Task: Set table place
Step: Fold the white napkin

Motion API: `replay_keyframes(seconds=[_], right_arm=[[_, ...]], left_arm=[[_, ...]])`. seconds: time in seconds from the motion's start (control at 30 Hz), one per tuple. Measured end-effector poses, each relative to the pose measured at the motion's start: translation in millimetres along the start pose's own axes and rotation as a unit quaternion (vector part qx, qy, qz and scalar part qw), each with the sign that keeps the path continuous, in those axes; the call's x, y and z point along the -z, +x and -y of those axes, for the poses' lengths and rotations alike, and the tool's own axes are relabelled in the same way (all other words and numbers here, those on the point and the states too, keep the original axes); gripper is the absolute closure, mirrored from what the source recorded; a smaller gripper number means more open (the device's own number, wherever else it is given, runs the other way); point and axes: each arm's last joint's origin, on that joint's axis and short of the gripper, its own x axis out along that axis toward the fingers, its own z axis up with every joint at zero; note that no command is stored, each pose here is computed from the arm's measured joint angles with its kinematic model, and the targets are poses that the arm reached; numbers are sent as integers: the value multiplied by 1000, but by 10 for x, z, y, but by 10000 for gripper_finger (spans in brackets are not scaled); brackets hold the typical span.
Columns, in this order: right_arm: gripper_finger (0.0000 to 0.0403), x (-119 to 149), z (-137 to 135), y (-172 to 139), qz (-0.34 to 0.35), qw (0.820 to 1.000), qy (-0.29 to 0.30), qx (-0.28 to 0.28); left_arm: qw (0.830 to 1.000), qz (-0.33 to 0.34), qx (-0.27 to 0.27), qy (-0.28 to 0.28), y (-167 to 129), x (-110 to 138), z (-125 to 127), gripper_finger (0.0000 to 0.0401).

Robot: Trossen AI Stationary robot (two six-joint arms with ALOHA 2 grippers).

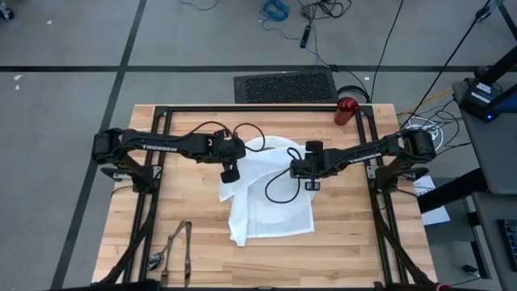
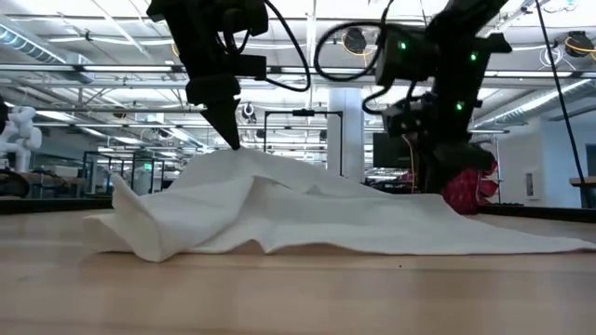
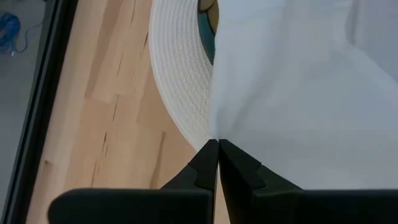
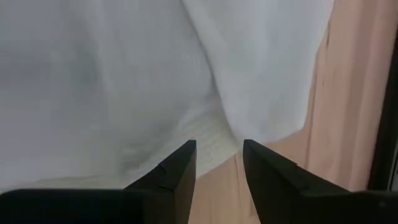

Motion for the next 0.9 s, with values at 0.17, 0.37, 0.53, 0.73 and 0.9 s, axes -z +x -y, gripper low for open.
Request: replay_keyframes(seconds=[0.17, 0.37, 0.53, 0.73, 0.9], right_arm=[[282, 77, 49, 174, 8, 1000, -21, 6], [282, 104, 152, 333, 38, 999, -24, 18], [282, 60, 237, 365, 62, 998, -19, 25], [286, 65, 304, 388, 56, 997, -11, 48], [311, 42, 320, 384, 64, 996, 1, 68]], left_arm=[[1000, 1, 0, 1, 0, -2, 0, 401], [1000, -1, 6, 4, 19, -4, 14, 401], [1000, 0, 6, 1, 19, -4, 13, 401], [1000, -1, 6, 1, 19, -3, 13, 401], [1000, -1, -1, 2, 19, -4, 8, 401]])
